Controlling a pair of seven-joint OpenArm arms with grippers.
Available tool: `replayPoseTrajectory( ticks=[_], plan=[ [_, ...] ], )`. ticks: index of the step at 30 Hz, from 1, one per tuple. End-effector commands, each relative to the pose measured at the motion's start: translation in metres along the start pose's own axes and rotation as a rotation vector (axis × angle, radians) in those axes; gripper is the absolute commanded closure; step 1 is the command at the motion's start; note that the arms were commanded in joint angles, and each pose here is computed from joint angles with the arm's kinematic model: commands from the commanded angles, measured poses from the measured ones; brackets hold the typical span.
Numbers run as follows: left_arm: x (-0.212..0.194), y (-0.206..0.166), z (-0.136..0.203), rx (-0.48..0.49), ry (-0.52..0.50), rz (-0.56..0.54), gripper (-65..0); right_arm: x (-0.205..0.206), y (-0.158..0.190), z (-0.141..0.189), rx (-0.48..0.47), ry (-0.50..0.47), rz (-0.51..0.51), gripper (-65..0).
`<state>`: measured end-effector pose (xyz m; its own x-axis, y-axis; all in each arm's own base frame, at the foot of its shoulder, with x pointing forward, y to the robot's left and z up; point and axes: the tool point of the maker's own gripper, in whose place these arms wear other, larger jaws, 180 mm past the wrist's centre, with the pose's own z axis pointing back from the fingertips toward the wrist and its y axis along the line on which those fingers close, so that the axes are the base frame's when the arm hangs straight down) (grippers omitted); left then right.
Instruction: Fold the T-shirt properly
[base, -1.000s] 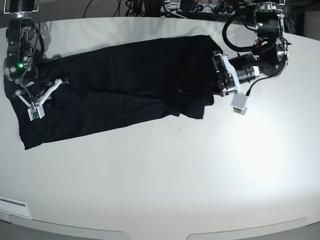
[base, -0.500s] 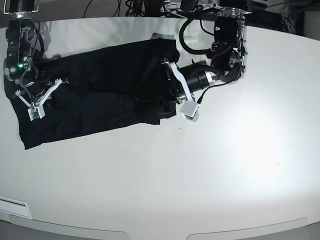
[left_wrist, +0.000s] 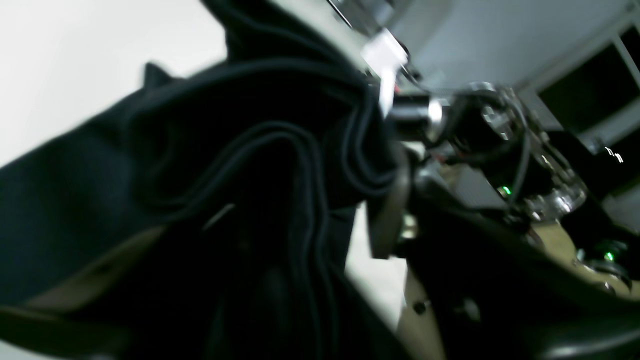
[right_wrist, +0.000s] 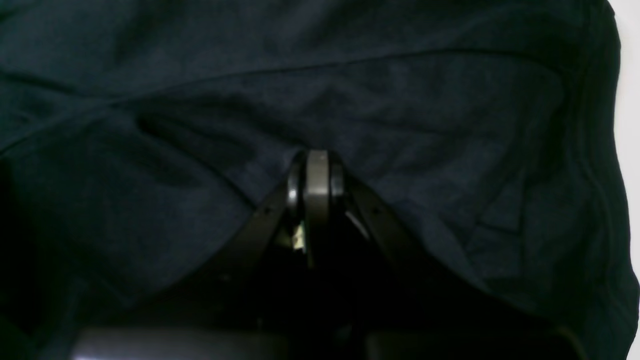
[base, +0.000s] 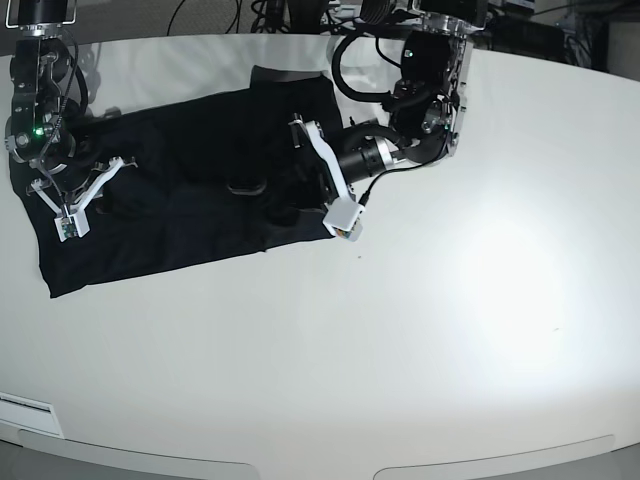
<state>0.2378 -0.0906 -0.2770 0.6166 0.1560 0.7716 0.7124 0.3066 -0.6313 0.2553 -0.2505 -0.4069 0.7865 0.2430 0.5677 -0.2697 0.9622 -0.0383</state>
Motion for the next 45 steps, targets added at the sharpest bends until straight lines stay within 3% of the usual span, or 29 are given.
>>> replayPoseTrajectory(
  ticks=[1,6,13,14,17,19,22,29,33,37,40,42,45],
  plan=[
    [0.012,-0.007,-0.004,-0.021,-0.037,-0.030,-33.7,-0.031,0.007,0.000,0.031,0.135,0.019,-6.5],
    [0.020,0.005,-0.002,0.045,-0.071,-0.066,-33.6,-0.035,0.007,0.001,0.030,0.160,0.019,-10.6],
    [0.034,0.073,0.014,0.425,-0.117,-0.015,-32.1,-0.035,0.007,0.001,0.031,0.160,0.019,-10.6],
    [0.031,0.074,0.014,0.433,-0.104,0.009,-26.8,-0.035,0.007,0.001,0.030,0.159,0.019,-10.6],
    [0.018,0.055,0.007,0.333,-0.025,0.058,0.0,-0.033,0.006,0.001,0.029,0.155,0.019,-10.6],
    [0.010,0.035,0.003,0.232,0.038,0.026,0.0,-0.033,0.007,0.001,0.030,0.154,0.019,-10.5],
    [0.001,0.031,0.004,0.219,0.110,-0.015,0.0,-0.034,0.007,0.001,0.030,0.155,0.019,-10.5],
    [-0.017,0.072,0.019,0.429,0.212,-0.082,0.0,-0.028,0.007,0.002,0.027,0.142,0.026,-10.5],
    [-0.032,0.104,0.038,0.546,0.247,-0.090,0.0,0.009,0.006,0.009,0.007,0.053,0.064,-10.5],
    [-0.060,0.130,0.056,0.601,0.310,-0.062,0.0,0.058,0.003,0.025,-0.027,-0.069,0.121,-10.6],
    [-0.080,0.145,0.070,0.632,0.357,-0.029,0.0,0.093,-0.002,0.043,-0.076,-0.161,0.136,-10.6],
    [-0.086,0.152,0.082,0.653,0.388,-0.033,0.0,0.114,-0.017,0.058,-0.161,-0.202,0.132,-10.8],
    [-0.083,0.162,0.102,0.686,0.419,-0.065,0.0,0.132,-0.057,0.083,-0.318,-0.260,0.046,-11.1]
  ],
)
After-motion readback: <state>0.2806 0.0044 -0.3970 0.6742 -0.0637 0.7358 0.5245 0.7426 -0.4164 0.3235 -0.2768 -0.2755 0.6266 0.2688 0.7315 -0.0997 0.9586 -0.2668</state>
